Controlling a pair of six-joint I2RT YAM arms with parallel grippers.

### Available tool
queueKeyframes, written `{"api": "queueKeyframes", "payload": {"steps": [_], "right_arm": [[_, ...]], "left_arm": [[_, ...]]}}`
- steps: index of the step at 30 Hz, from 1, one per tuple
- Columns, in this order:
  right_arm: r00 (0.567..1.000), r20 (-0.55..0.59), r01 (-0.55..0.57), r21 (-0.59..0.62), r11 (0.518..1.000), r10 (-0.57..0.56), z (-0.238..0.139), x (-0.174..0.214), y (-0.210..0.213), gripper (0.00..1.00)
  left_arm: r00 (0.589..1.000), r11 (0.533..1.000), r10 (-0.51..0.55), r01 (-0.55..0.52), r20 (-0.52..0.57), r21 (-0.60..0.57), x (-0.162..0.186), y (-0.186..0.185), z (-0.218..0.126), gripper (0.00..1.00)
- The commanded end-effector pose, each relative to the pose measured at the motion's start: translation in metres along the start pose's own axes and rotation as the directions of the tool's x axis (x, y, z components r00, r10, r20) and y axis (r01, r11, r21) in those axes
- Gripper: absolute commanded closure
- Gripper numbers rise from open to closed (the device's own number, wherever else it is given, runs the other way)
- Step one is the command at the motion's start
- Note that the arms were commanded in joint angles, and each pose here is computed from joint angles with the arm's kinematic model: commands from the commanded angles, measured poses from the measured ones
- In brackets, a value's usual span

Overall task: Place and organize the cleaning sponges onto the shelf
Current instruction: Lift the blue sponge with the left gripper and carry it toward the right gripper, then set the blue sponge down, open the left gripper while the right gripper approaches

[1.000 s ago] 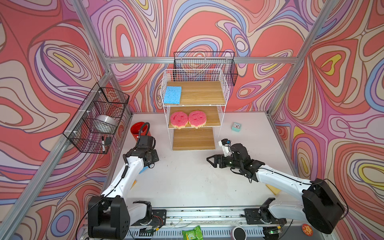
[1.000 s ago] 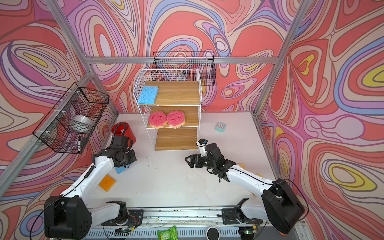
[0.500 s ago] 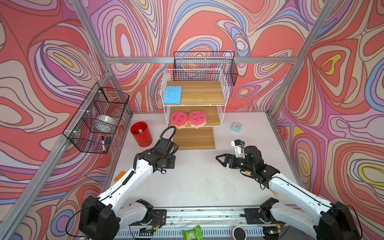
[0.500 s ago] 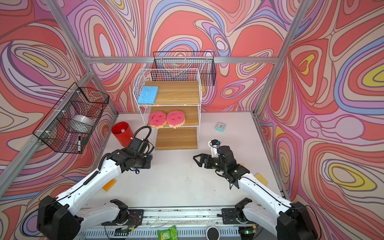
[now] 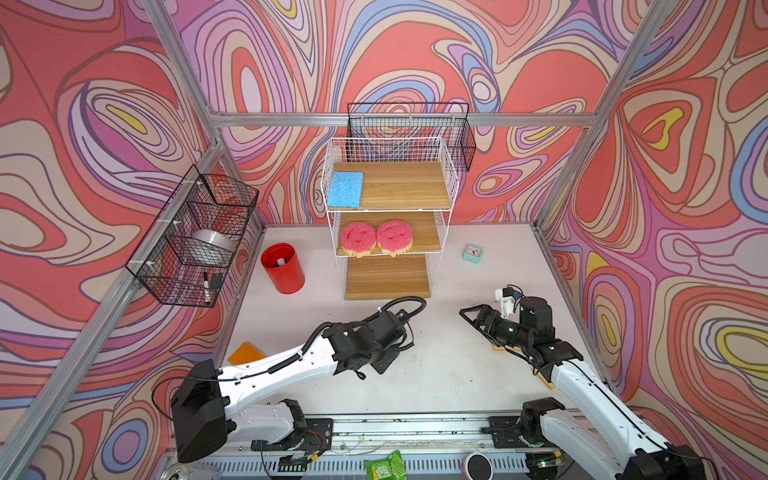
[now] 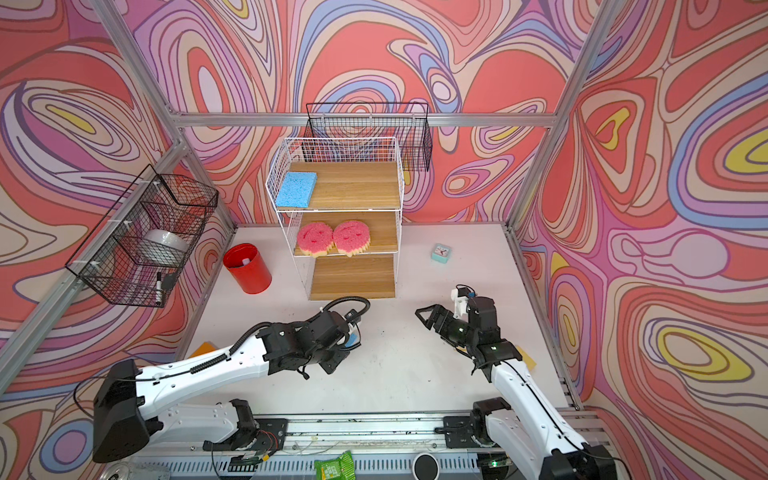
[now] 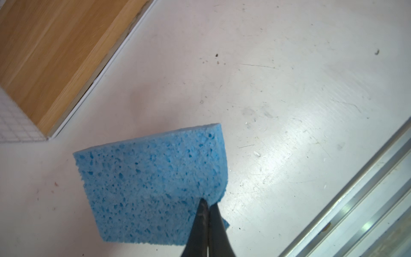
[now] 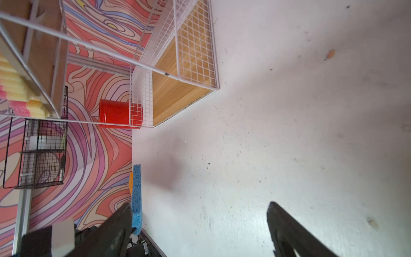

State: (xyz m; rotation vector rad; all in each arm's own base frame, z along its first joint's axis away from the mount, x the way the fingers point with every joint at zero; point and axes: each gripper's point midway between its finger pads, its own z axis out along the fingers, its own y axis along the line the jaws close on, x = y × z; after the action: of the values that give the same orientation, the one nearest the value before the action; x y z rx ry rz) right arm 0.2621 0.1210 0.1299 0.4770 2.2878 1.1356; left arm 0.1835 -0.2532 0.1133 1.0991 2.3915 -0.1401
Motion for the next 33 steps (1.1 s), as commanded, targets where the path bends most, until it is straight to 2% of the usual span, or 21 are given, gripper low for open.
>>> {"api": "queueKeyframes", "payload": {"steps": [1,3,9,11,14,15,18,20,21,23,26,29,31,33], "right_arm": [[0.995,-0.036,-0.093,-0.009,0.996,0.092,0.001,0.005,-0.015,0.03],[0.996,-0.022,-0.091,0.019,0.996,0.091,-0.001,0.001,-0.022,0.03],[0.998,-0.007,-0.055,0.063,0.996,0.056,-0.003,-0.004,-0.027,0.02],[0.999,-0.015,-0.044,0.074,0.996,0.045,-0.002,-0.004,-0.03,0.02],[1.0,-0.02,0.013,0.108,0.994,-0.011,-0.005,-0.004,-0.033,0.04],[0.999,-0.018,0.03,0.122,0.992,-0.028,-0.007,-0.004,-0.033,0.04],[0.997,-0.013,0.078,0.145,0.986,-0.077,-0.016,-0.007,-0.029,0.04],[0.997,-0.019,0.079,0.138,0.987,-0.077,-0.016,-0.007,-0.026,0.04],[0.997,-0.028,0.076,0.128,0.989,-0.073,-0.015,-0.006,-0.024,0.05],[0.997,-0.062,0.056,0.114,0.992,-0.049,-0.009,-0.002,-0.026,0.08],[0.99,-0.129,0.07,0.106,0.992,-0.056,0.002,0.007,-0.023,0.11],[0.971,-0.206,0.152,0.133,0.979,-0.122,0.015,0.022,-0.014,0.11],[0.952,-0.254,0.211,0.134,0.968,-0.172,0.026,0.035,-0.004,0.1],[0.94,-0.286,0.226,0.112,0.968,-0.187,0.035,0.043,0.004,0.1]], "left_arm": [[0.985,0.987,0.161,-0.161,0.057,-0.004,-0.022,-0.013,0.011,1.0],[0.977,0.979,0.202,-0.203,0.064,0.0,-0.029,-0.018,0.022,1.0],[0.958,0.959,0.28,-0.282,0.054,0.028,-0.04,-0.032,0.053,0.85],[0.957,0.957,0.285,-0.288,0.059,0.048,-0.04,-0.037,0.059,0.75],[0.956,0.956,0.285,-0.289,0.064,0.057,-0.037,-0.04,0.063,0.5],[0.956,0.955,0.286,-0.29,0.071,0.056,-0.037,-0.039,0.063,0.46],[0.957,0.96,0.271,-0.277,0.104,0.046,-0.036,-0.037,0.058,0.39],[0.959,0.964,0.256,-0.263,0.124,0.045,-0.039,-0.036,0.052,0.38],[0.96,0.967,0.246,-0.253,0.131,0.041,-0.04,-0.035,0.05,0.25],[0.966,0.974,0.22,-0.226,0.136,0.026,-0.04,-0.031,0.047,0.22],[0.974,0.991,0.135,-0.135,0.181,-0.013,-0.047,-0.022,0.041,0.22],[0.978,0.998,0.009,0.004,0.21,-0.059,-0.042,-0.007,0.034,0.2],[0.966,0.988,-0.12,0.14,0.229,-0.07,-0.036,0.004,0.027,0.19],[0.937,0.961,-0.262,0.276,0.232,-0.033,-0.031,0.011,0.02,0.2]]}}
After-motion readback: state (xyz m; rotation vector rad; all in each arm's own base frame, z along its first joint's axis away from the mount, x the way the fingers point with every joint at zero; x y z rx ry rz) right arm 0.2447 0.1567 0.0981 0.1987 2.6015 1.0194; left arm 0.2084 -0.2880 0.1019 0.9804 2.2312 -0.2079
